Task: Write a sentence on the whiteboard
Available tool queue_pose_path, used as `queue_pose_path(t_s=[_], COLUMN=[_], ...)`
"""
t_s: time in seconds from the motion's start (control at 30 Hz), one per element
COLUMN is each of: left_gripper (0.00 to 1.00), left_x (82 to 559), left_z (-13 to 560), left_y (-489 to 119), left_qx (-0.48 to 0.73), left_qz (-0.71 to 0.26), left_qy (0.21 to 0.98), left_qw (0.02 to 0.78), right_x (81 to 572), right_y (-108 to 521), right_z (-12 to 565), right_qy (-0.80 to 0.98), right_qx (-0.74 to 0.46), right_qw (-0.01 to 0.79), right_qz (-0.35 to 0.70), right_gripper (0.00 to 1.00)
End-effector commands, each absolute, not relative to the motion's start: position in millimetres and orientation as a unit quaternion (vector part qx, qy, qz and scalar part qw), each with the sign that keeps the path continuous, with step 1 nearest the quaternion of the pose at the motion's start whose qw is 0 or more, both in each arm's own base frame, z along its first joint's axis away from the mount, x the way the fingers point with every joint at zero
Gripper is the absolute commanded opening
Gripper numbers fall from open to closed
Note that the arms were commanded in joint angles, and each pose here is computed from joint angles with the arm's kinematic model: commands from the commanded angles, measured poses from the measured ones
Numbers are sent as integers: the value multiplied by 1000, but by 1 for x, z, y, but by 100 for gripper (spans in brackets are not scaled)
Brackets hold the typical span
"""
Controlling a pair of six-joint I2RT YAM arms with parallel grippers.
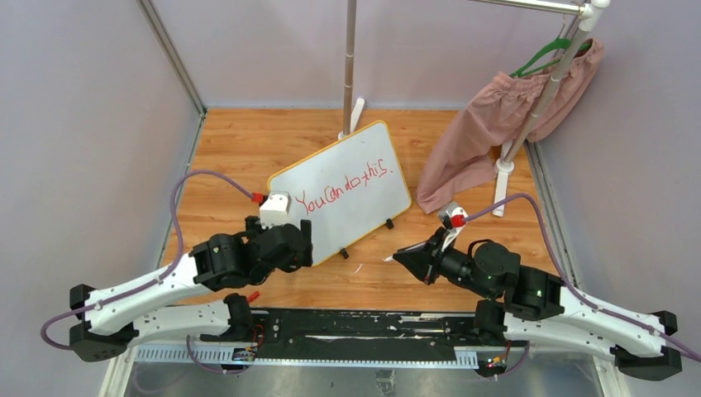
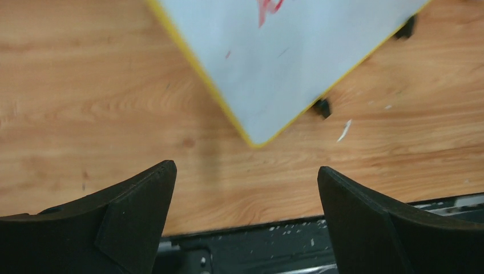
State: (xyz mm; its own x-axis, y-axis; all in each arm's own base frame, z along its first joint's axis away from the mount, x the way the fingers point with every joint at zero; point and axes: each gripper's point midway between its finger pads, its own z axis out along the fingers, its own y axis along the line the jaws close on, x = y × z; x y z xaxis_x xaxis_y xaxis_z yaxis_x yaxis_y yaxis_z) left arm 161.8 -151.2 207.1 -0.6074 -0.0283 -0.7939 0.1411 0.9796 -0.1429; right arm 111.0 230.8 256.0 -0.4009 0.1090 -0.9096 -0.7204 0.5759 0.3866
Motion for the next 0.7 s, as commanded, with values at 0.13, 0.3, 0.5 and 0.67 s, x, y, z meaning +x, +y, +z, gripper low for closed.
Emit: queue_pose_path(t_s=[0.13, 0.3, 0.5, 0.67], left_gripper=[100, 100, 100, 100], left_x=[111, 111, 109, 109], left_z=[111, 93, 65, 55], left_y=[-103, -98, -83, -64], left_qx=[-146, -134, -145, -189], left_qz=[-107, -47, 55, 68], left_qy=[927, 939, 947, 942], left_qw=[327, 315, 282, 268], right_x=[98, 96, 95, 93], right_y=[219, 219, 221, 222], right_z=[262, 261, 263, 264], right_qy=[708, 705, 700, 695], right_qx=[-245, -254, -262, -275], right_qw=[510, 510, 511, 512], right_qz=[422, 421, 426, 423], right_gripper=[0, 0, 0, 0])
